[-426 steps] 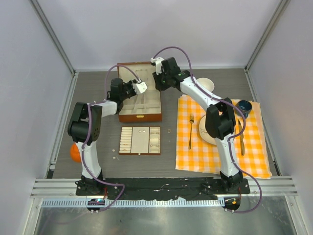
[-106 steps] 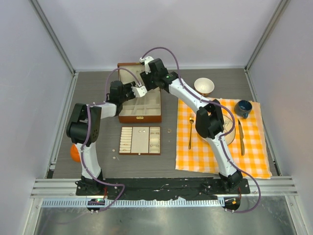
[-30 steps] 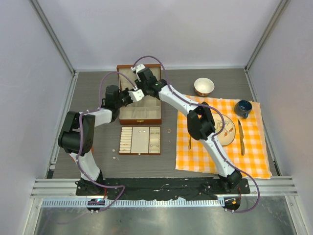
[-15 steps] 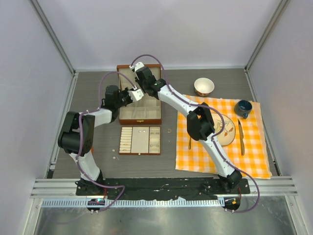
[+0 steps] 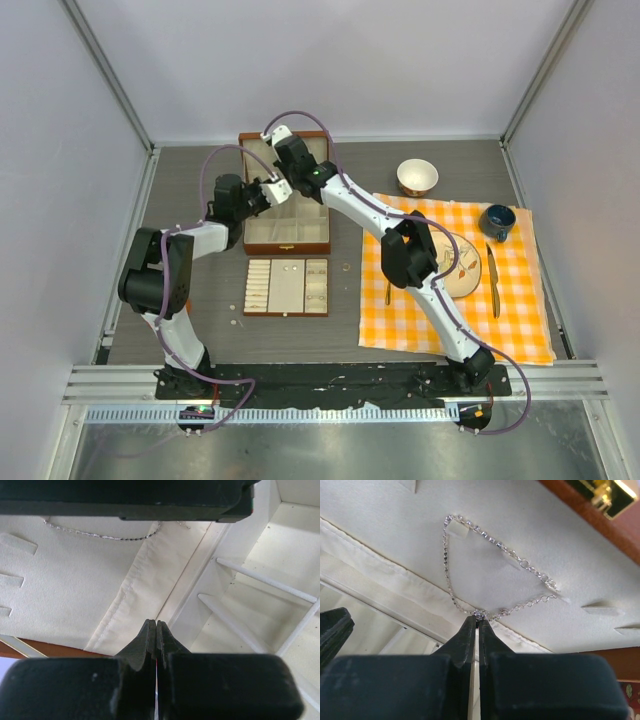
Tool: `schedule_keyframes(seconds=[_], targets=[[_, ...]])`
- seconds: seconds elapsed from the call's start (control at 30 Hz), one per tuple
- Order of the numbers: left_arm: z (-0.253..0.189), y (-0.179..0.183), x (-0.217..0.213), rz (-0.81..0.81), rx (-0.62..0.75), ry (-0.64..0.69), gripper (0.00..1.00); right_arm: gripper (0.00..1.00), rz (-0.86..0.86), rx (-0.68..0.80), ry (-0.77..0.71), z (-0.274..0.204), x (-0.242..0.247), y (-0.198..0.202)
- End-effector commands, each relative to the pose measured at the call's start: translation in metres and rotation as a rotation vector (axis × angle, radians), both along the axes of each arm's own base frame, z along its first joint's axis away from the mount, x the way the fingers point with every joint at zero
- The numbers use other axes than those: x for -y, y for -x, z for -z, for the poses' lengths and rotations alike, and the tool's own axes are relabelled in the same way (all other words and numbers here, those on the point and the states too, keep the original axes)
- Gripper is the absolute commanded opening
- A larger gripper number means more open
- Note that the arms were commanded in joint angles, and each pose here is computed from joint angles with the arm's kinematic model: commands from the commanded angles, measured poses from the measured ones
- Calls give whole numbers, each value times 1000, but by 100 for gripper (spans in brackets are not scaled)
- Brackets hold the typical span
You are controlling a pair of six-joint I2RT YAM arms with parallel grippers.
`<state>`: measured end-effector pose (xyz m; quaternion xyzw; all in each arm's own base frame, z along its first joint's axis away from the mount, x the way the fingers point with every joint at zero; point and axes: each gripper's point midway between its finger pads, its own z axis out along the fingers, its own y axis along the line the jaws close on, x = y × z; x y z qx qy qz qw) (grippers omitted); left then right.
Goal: Organize the mixed jewelry
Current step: Place the jewelry in the jewelry box.
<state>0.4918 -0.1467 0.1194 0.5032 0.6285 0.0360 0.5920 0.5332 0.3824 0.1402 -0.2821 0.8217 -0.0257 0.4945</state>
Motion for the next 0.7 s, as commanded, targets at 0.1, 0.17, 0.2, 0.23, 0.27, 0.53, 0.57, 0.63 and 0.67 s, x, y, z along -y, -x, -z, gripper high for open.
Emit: schedule_keyframes(seconds=[0.1, 0.17, 0.2, 0.23, 0.27, 0.53, 0.57, 0.63, 0.67], targets=[[-47, -20, -5, -57, 98, 99, 5, 1, 14, 122, -80, -63, -4, -7], [-51, -22, -5, -65, 99, 113, 8, 1, 13, 126, -77, -67, -4, -6], [-52, -23, -6, -73, 92, 122, 9, 1, 11, 126, -76, -69, -3, -4], [-53, -22, -7, -76, 88, 130, 11, 2, 7, 123, -78, -70, -3, -2], [-56, -22, -8, -81, 90, 140, 15, 3, -4, 113, -80, -69, -4, 1], [-78, -7, -18, -133, 7, 270, 24, 8, -23, 97, -90, -84, 2, 20], [-79, -5, -18, -136, 3, 272, 25, 7, -22, 98, -88, -86, 3, 20], [-86, -1, -19, -145, -2, 294, 25, 4, -26, 100, -89, -88, 3, 22], [-84, 2, -19, -149, -21, 298, 26, 4, -26, 97, -86, -87, 4, 23]])
